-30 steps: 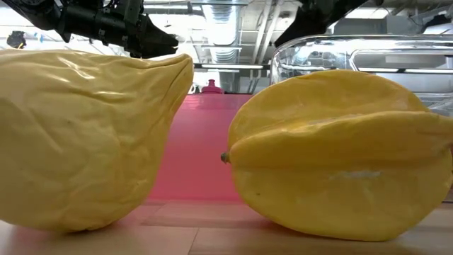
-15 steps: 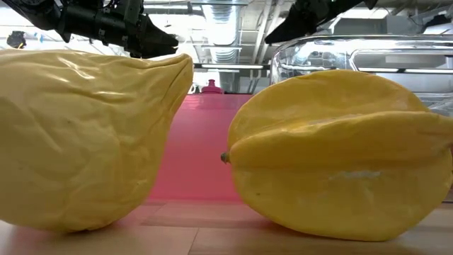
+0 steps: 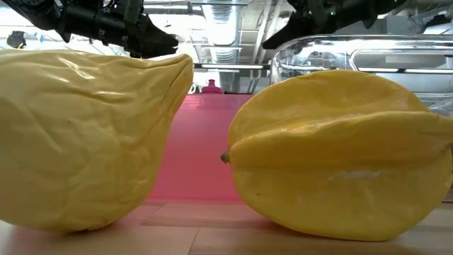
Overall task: Pick & Place Food Item
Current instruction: Put the blue tuna can into the red bin
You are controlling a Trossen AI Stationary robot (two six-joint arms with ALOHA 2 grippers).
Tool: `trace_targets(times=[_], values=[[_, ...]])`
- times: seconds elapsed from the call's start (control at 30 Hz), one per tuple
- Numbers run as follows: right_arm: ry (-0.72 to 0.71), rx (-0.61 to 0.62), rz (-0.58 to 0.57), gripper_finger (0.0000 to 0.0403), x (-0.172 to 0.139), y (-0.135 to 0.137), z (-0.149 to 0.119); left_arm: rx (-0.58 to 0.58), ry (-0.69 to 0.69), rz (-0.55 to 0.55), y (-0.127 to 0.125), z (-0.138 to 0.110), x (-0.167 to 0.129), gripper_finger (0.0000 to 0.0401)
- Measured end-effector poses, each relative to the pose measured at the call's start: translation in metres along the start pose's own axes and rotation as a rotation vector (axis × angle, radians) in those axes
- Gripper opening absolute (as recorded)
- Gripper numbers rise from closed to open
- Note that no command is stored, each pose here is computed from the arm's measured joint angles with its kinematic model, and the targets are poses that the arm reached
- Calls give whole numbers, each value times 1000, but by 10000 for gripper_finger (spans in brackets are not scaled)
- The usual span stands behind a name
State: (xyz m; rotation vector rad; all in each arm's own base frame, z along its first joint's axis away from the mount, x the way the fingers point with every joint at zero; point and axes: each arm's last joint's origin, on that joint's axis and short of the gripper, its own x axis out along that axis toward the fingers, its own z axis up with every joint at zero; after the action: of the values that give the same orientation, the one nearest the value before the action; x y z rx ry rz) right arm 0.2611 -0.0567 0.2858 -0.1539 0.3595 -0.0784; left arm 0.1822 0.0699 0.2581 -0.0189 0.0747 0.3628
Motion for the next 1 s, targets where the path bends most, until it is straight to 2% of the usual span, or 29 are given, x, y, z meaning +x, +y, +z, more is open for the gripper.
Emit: trace_targets(times=[0.13, 0.47, 0.63, 0.77, 0.9, 1.0], values=[[9, 68, -7, 11, 0, -2, -3, 0, 0, 0, 0, 0, 0, 177], [41, 76, -6, 10, 0, -2, -6, 0, -1, 0, 0, 0, 0, 177], [79, 124, -19, 10, -1, -6, -10, -9, -12, -2, 0, 1, 0, 177], [91, 140, -19, 10, -1, -6, -11, -70, 55, -27, -6, -5, 0, 177], [94, 136, -18, 10, -1, -6, -12, -125, 182, -66, -15, -17, -2, 177], [95, 133, -18, 10, -1, -6, -12, -198, 299, -42, -21, -28, -5, 177]])
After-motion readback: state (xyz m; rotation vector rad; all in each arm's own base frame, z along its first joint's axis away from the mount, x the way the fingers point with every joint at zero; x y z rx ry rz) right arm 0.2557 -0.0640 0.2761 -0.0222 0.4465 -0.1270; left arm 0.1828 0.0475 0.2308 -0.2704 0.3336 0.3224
